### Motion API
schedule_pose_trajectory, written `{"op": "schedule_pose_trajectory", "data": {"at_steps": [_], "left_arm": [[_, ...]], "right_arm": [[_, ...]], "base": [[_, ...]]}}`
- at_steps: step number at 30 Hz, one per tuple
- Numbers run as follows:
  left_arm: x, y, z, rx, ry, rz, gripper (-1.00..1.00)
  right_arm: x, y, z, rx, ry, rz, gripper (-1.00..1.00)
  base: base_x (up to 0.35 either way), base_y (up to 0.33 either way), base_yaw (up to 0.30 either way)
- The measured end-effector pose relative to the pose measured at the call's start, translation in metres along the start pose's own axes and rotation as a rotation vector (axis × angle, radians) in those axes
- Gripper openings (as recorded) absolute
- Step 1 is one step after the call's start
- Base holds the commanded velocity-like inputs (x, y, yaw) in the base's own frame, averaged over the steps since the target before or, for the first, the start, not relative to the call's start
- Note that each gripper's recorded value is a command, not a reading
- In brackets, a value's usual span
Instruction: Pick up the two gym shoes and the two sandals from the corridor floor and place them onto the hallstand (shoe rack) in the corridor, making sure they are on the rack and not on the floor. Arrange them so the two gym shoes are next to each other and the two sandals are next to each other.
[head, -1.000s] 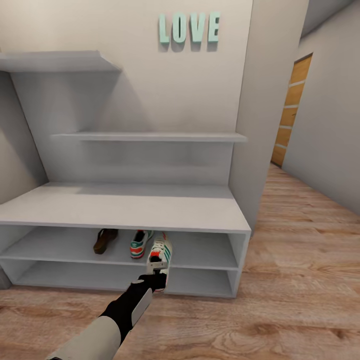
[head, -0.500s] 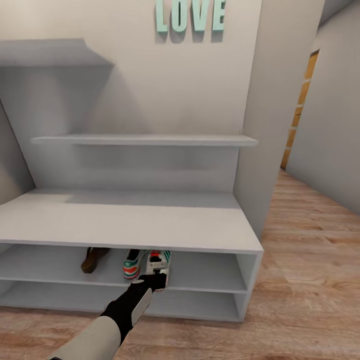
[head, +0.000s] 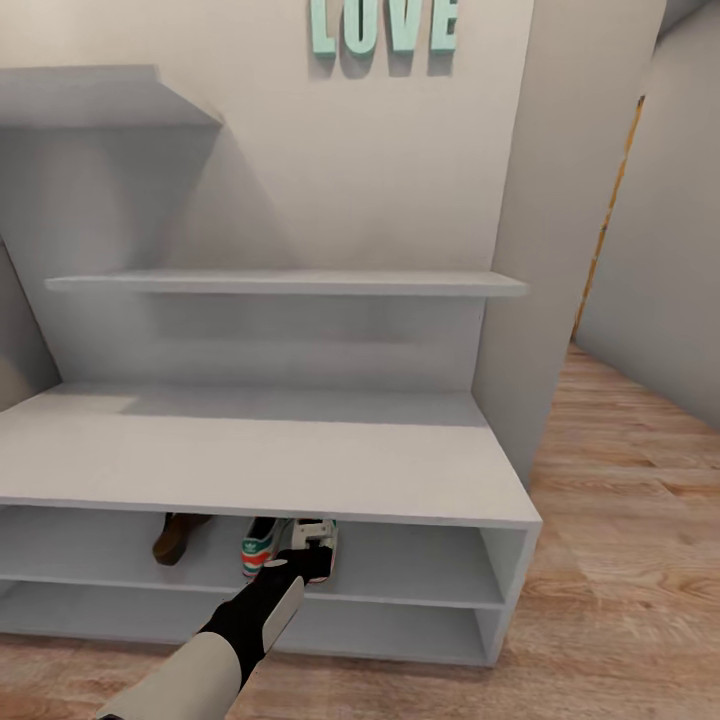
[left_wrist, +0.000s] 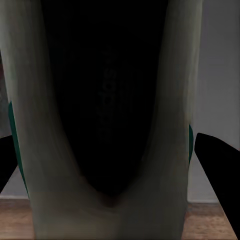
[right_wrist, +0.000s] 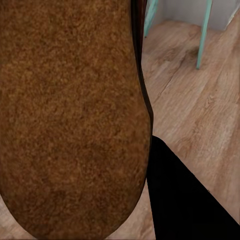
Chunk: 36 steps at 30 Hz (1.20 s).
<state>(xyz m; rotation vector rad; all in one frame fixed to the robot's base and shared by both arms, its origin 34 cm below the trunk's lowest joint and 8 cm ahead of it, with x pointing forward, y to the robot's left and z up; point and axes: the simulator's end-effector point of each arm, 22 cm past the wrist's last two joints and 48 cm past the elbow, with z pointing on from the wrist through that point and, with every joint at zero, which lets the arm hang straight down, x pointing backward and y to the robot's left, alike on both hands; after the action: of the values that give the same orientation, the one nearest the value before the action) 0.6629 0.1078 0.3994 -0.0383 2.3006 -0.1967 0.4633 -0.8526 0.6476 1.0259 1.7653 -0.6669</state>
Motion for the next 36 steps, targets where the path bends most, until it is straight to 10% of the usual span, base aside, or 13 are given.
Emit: {"op": "schedule_pose_trajectory", "data": {"at_steps": [20, 21, 36], "left_arm": [[0.0008, 0.0001, 0.0003, 0.0, 0.003, 0.0, -1.0], [0.0005, 0.0003, 0.0003, -0.001, 0.003, 0.001, 1.0], [0.0002, 0.0002, 0.0005, 0.0, 0.001, 0.001, 1.0]], "right_arm": [[0.0003, 0.0004, 0.0002, -0.001, 0.0, 0.0, -1.0], [0.0003, 0.0003, 0.0002, 0.0, 0.001, -0.001, -1.0], [0.0003, 0.0002, 0.0003, 0.001, 0.0, -0.001, -1.0]], "base": [[0.017, 0.003, 0.0], [0.0, 0.0, 0.0], [-0.054, 0.0, 0.0]]}}
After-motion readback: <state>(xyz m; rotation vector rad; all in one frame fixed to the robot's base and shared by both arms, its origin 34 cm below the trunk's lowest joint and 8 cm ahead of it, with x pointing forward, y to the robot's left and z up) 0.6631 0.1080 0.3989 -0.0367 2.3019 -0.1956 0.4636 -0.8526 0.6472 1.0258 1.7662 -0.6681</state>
